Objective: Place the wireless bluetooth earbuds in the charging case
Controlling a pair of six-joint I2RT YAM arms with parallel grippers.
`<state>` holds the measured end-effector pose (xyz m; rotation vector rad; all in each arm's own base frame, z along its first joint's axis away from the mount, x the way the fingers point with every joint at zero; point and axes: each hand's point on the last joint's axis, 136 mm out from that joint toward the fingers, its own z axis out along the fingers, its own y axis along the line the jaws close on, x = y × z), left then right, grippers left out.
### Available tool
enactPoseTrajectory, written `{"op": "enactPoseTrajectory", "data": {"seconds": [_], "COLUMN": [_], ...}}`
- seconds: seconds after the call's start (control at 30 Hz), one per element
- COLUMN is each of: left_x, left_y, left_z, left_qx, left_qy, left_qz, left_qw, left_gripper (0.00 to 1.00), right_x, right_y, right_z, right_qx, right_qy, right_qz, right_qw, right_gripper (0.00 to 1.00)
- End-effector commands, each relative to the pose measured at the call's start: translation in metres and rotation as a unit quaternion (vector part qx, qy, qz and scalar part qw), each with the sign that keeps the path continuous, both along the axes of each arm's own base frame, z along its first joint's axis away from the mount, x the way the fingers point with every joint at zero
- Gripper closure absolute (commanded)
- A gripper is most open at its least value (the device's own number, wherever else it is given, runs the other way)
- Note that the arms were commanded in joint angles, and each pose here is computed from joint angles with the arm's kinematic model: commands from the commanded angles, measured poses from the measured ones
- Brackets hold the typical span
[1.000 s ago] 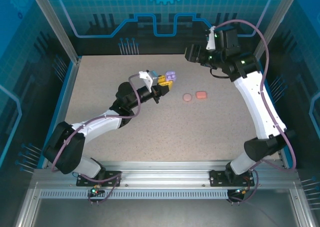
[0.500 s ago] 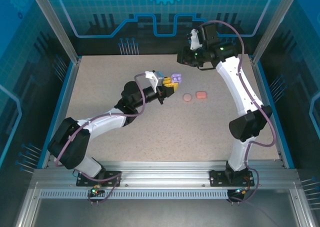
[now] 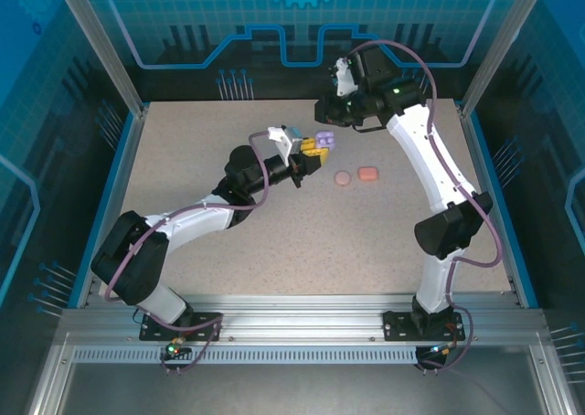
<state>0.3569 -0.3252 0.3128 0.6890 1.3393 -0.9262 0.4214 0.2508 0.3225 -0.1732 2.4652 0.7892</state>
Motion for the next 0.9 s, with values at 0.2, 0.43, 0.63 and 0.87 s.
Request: {"op": "enactPoseTrajectory", "data": {"seconds": [0.2, 0.43, 0.63, 0.87], "left_x": [0.002, 0.008, 0.01, 0.009], "left_y": [0.0, 0.006, 0.01, 0.012], "left_z": [0.023, 0.021, 0.02, 0.012], "left_qx": [-0.003, -0.005, -0.005, -0.008], "left_qy": [-0.051, -0.049, -0.048, -0.029], "left_qz": [0.015, 0.031, 0.038, 0.038], "left_qw": [0.999, 0.998, 0.998, 0.999], "left_gripper": [1.0, 1.0, 1.0, 1.0], "right_x": [-0.032, -0.051, -0.061, -0.04], "right_y": [0.007, 0.0, -0.009, -0.054], "right_z": [-0.003, 0.004, 0.012, 0.047], "right_qx": [-0.007, 0.0, 0.005, 0.022], "right_qy": [0.012, 0.007, -0.003, -0.055], "right_qz": [0.03, 0.03, 0.016, -0.085], "right_qw": [0.999, 1.0, 1.0, 0.995], "right_gripper": [0.86, 0.86, 0.86, 0.64]}}
